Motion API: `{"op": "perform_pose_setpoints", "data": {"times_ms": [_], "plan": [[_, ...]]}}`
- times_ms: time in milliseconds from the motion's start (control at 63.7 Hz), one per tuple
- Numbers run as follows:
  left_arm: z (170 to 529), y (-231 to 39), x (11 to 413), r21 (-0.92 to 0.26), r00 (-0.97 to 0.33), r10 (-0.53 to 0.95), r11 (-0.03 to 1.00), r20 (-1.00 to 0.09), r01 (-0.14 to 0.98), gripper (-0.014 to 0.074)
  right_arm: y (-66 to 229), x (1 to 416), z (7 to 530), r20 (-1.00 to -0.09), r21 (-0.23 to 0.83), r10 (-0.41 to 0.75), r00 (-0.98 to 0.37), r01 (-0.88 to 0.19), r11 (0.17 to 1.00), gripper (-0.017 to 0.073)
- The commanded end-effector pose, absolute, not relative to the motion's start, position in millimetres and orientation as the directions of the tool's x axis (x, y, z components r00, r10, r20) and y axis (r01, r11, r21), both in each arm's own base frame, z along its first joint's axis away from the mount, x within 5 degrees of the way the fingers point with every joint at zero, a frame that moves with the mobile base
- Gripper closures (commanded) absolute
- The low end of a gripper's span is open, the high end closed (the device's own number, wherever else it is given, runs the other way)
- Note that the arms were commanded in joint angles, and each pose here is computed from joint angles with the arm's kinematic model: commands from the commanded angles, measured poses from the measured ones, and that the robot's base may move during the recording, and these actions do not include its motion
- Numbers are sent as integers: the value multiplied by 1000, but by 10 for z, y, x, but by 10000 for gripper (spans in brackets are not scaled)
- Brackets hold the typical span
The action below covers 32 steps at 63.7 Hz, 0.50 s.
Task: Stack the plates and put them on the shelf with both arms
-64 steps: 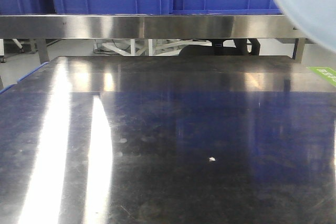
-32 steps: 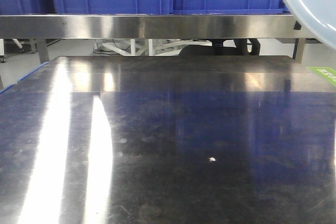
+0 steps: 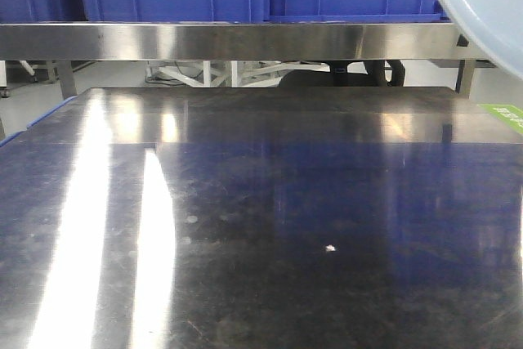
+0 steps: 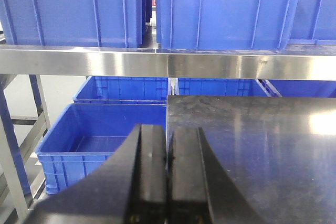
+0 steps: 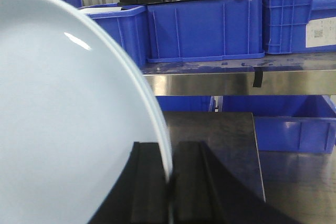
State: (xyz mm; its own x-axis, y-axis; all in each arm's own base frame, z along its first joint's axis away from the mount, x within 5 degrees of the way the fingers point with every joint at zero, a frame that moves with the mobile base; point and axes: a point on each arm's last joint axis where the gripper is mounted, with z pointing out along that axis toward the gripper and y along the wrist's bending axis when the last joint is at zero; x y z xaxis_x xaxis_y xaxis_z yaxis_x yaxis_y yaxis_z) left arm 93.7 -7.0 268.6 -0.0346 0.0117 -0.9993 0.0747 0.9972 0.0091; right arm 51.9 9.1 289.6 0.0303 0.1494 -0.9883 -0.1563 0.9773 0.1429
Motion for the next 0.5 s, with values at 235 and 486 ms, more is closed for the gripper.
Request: {"op": "perform_pose_setpoints", "data": {"times_ms": [235, 486], "plan": [[2854, -48, 941, 4, 68, 0, 999, -998, 49, 513, 74, 495, 3084, -973, 152, 176, 152, -160, 975, 512], [2854, -48, 941, 4, 68, 0, 999, -998, 49, 513, 74, 495, 3084, -973, 152, 176, 152, -160, 975, 512]]}}
